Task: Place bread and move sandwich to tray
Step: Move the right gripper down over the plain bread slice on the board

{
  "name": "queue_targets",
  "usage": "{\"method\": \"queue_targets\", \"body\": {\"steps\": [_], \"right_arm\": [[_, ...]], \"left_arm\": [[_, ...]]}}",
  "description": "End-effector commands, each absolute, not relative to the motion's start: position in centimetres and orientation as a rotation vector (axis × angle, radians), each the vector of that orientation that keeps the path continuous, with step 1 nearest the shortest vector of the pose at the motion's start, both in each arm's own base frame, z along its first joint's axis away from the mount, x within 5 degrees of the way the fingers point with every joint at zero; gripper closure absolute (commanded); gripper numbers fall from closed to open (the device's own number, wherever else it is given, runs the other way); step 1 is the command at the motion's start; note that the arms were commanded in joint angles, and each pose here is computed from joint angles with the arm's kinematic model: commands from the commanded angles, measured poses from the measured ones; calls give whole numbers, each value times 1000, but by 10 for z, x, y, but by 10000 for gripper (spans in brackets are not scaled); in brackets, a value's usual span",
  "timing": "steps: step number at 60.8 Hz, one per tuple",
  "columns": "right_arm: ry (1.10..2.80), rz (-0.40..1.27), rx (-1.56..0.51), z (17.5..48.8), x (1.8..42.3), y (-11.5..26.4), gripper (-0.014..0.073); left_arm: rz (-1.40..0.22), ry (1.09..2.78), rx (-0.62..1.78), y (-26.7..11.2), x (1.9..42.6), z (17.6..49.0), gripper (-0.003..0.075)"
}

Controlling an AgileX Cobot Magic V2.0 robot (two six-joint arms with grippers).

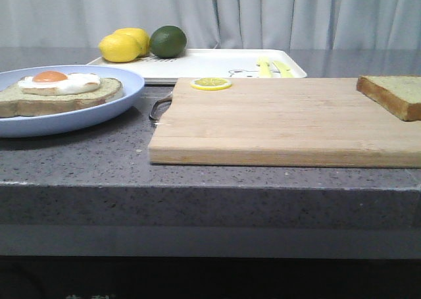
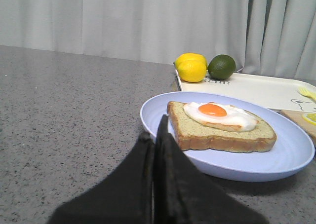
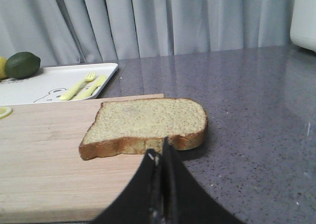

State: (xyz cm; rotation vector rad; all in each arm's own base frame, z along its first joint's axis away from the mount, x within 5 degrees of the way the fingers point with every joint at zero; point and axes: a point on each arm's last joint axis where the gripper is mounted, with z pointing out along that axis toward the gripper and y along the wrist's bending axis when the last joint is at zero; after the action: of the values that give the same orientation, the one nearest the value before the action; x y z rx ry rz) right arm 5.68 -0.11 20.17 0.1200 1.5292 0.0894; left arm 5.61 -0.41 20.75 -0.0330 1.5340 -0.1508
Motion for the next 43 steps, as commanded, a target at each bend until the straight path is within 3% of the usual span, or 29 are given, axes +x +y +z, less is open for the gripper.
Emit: {"method": "queue_targets", "body": {"steps": [1, 43], "right_arm": [[1421, 77, 117, 211, 54, -2, 664], [1413, 77, 117, 212, 54, -2, 664]], "left_arm": [[-149, 1429, -31, -4, 54, 216, 741], [-149, 1428, -31, -4, 54, 216, 741]]}}
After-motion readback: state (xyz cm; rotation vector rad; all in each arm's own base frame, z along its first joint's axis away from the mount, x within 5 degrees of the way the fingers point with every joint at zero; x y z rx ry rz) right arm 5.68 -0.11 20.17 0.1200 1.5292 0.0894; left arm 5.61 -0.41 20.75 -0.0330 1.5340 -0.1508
